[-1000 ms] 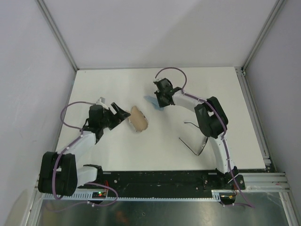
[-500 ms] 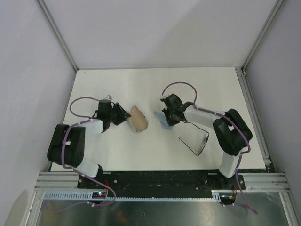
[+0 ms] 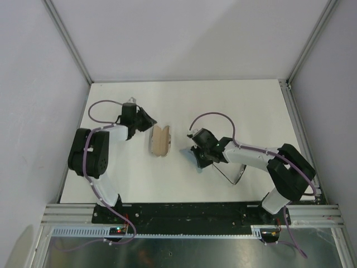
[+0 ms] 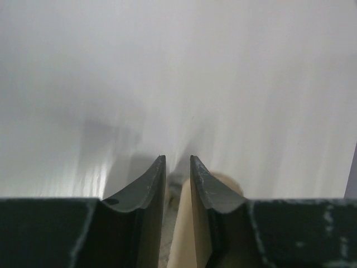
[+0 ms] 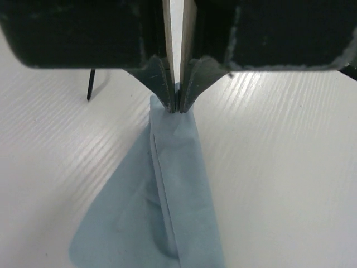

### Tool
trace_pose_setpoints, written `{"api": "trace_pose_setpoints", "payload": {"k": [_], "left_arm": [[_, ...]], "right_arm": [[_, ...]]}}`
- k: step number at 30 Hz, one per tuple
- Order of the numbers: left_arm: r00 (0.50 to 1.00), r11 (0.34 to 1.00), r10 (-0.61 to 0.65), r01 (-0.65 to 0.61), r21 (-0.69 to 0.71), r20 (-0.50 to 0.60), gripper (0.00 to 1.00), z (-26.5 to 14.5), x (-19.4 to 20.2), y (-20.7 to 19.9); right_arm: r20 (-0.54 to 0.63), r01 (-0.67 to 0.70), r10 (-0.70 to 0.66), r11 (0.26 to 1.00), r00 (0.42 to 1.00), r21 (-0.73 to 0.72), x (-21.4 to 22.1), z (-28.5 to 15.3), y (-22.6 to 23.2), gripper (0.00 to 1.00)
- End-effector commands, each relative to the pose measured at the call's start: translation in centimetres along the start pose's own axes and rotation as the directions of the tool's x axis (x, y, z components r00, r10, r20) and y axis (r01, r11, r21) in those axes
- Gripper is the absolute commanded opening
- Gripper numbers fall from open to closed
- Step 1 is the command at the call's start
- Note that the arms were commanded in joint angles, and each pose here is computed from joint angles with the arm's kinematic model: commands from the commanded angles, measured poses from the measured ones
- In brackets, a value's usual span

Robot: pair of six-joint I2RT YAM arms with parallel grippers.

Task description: Organize the sunglasses

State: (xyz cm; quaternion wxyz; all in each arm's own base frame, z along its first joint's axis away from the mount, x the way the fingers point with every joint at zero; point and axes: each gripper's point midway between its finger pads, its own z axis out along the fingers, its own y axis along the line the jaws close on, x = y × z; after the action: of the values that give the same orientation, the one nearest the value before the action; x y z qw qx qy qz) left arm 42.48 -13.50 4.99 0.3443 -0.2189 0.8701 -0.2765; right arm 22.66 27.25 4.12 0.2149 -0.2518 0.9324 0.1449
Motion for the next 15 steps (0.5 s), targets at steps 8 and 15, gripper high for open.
{"api": "trace_pose_setpoints", "payload": {"k": [8, 15], "left_arm": [[0.988, 0.992, 0.084, -0.095, 0.079, 0.132, 0.29, 2.8, -6.6, -4.9], [0.955, 0.963, 0.234, -0.254, 0.093, 0.182, 0.41, -1.9, -7.3, -7.6]], "right_arm": [[0.083, -0.064, 0.069, 0.996, 0.994, -0.055, -1.3, -2.3, 0.2, 0.22], [0.074, -0.059, 0.064, 0.996, 0.995, -0.068, -1.3, -1.6, 0.1, 0.23]]}}
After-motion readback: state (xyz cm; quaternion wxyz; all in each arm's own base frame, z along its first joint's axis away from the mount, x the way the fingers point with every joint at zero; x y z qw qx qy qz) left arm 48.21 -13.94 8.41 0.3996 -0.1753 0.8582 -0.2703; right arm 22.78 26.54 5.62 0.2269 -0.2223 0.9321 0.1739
